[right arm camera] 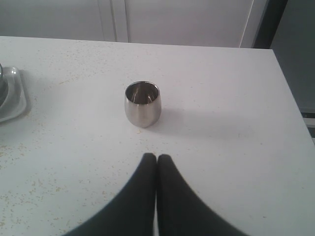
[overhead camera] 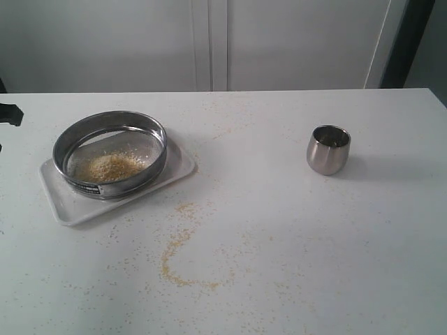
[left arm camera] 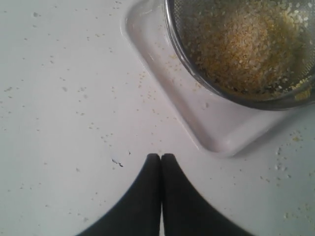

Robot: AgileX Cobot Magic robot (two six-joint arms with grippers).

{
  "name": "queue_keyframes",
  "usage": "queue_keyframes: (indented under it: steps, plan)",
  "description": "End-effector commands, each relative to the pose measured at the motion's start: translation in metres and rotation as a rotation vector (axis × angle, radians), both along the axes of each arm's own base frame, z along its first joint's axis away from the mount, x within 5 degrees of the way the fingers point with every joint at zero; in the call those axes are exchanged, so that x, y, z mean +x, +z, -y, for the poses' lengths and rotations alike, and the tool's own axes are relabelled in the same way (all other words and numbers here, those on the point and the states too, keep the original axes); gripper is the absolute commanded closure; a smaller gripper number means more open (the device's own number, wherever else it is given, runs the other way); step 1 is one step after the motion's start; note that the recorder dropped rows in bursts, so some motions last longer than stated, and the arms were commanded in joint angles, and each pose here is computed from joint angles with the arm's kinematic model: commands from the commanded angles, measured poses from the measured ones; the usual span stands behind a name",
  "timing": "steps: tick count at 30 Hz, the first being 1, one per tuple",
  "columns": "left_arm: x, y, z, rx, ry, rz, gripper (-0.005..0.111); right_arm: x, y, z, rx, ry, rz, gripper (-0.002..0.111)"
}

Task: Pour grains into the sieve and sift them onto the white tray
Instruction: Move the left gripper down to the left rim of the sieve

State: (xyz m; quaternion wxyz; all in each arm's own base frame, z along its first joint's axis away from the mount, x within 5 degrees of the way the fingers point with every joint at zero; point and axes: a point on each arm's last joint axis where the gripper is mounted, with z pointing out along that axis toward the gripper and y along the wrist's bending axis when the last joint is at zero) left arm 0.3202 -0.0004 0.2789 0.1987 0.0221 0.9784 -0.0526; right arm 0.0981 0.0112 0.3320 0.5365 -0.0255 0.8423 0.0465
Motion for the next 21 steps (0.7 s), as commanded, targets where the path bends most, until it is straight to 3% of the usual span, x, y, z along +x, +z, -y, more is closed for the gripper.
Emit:
queue_keyframes:
  steps: [1, 8, 13, 21]
  plan:
    - [0.024, -0.011, 0.006, -0.018, -0.018, -0.05, 0.107, -0.001, -0.001, 0.001, -0.007, -0.005, 0.005, 0.108]
    - [0.062, -0.024, 0.023, 0.003, -0.083, -0.105, 0.107, -0.001, -0.001, 0.001, -0.005, -0.004, 0.005, 0.108]
    - [0.086, -0.025, 0.034, 0.016, -0.077, -0.075, 0.107, -0.001, -0.001, 0.001, -0.005, -0.004, 0.005, 0.108]
    - [0.102, -0.038, 0.036, -0.003, -0.056, -0.037, 0.107, -0.001, -0.001, 0.001, -0.005, -0.004, 0.005, 0.108]
